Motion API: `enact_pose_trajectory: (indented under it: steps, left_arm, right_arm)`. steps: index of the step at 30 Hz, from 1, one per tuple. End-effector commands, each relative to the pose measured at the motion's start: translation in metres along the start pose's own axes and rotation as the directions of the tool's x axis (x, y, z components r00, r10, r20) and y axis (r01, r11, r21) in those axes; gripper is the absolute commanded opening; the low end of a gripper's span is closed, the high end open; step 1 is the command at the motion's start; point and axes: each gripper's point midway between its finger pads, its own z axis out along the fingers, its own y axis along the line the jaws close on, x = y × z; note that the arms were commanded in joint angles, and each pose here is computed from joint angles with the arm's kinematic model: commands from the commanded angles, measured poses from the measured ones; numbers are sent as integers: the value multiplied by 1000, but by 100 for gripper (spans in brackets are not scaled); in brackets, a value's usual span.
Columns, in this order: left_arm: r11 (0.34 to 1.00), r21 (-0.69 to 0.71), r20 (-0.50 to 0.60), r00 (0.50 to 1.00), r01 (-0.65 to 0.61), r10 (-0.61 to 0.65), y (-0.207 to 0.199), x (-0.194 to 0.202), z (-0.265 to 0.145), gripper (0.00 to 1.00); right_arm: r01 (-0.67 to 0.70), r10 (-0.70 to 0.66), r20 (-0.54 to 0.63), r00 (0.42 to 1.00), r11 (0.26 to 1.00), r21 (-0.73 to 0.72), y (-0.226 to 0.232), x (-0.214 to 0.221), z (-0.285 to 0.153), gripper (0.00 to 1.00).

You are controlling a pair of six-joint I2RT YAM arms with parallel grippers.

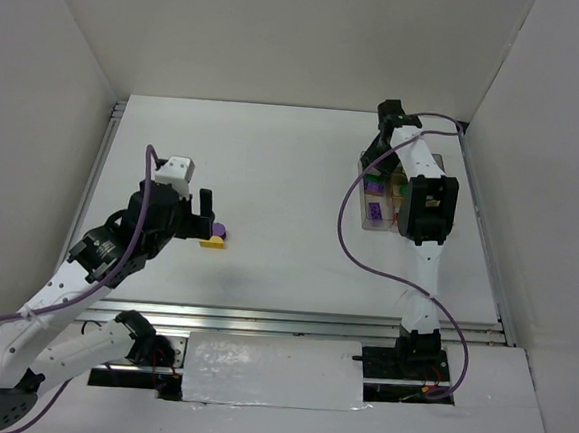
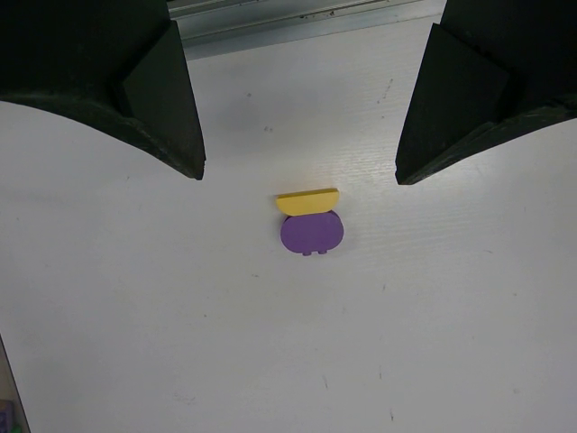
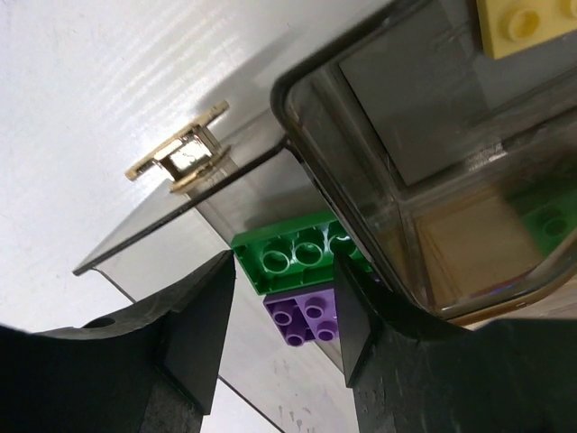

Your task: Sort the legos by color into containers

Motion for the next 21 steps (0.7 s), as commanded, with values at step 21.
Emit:
enact_pose_trajectory:
  steps: [21]
  left_arm:
    - [1000,7,1,1000,-10,10,-6,-7,11,98]
  right_arm:
    - [69,-68,-90,994,998,11,-13,16,-6,24]
